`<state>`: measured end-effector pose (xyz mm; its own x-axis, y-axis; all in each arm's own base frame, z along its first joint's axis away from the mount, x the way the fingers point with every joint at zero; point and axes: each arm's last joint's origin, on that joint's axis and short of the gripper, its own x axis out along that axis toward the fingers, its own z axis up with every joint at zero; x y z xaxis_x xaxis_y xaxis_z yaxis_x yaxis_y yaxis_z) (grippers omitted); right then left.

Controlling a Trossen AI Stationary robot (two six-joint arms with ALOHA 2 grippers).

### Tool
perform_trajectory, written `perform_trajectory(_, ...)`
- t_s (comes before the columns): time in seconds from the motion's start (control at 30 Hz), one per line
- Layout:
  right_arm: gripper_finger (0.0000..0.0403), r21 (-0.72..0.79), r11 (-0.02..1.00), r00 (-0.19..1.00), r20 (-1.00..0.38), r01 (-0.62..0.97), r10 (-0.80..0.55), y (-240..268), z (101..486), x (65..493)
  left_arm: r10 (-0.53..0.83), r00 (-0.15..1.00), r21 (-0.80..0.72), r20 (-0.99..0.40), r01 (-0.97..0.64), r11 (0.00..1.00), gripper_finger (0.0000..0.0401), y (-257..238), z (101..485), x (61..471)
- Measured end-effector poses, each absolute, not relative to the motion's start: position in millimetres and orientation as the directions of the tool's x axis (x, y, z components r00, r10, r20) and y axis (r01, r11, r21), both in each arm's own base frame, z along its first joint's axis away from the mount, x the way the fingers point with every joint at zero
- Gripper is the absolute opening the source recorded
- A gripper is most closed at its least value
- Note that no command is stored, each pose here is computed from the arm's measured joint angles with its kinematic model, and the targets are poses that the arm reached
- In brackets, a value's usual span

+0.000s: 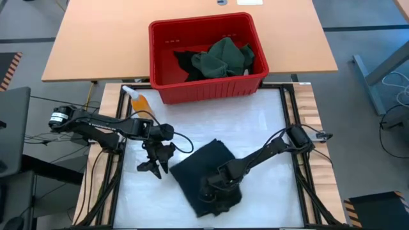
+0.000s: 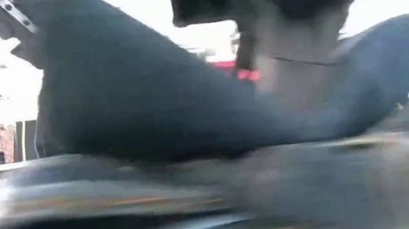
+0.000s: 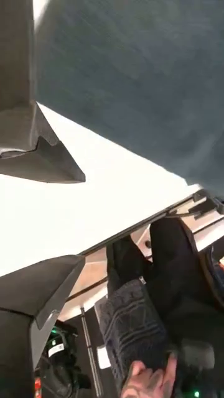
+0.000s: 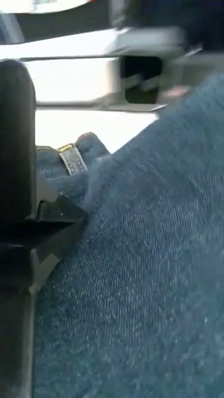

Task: Fold laundry
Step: Fold the dark blue pants

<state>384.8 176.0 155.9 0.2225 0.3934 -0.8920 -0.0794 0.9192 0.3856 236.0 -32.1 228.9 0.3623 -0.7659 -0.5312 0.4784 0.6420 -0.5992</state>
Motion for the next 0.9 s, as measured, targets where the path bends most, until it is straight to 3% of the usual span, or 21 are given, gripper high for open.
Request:
perform_trajectory(0.2,0.0014,0.280,0.943,0.033,-0.956,-0.182,0.290,139,183,357,-0.737,0.386,-0.589,-0.555,0.442,0.676,0.0186,-31,228,237)
perform_trajectory(0.4,0.0015,0.165,0.967,0.054,-0.983,-0.194,0.178,96,248,325,-0.677,0.477,-0.520,-0.560,0.433,0.736,0.0186,-30,232,244)
perform_trajectory(0.53,0.0015,0.192,0.978,0.198,-0.959,-0.079,0.204,83,291,306,-0.641,0.596,-0.429,-0.484,0.477,0.767,0.0186,-28,243,256)
perform_trajectory(0.67,0.0015,0.282,0.958,0.447,-0.865,0.058,0.228,90,318,305,-0.491,0.768,-0.261,-0.412,0.416,0.871,0.0186,-21,253,270)
perform_trajectory(0.8,0.0015,0.331,0.944,0.591,-0.758,-0.017,0.276,121,308,318,-0.364,0.857,-0.180,-0.364,0.319,0.931,0.0186,-6,242,293)
perform_trajectory(0.9,0.0015,0.349,0.937,0.579,-0.767,0.016,0.276,136,286,320,-0.352,0.860,-0.245,-0.369,0.276,0.930,0.0186,7,218,312)
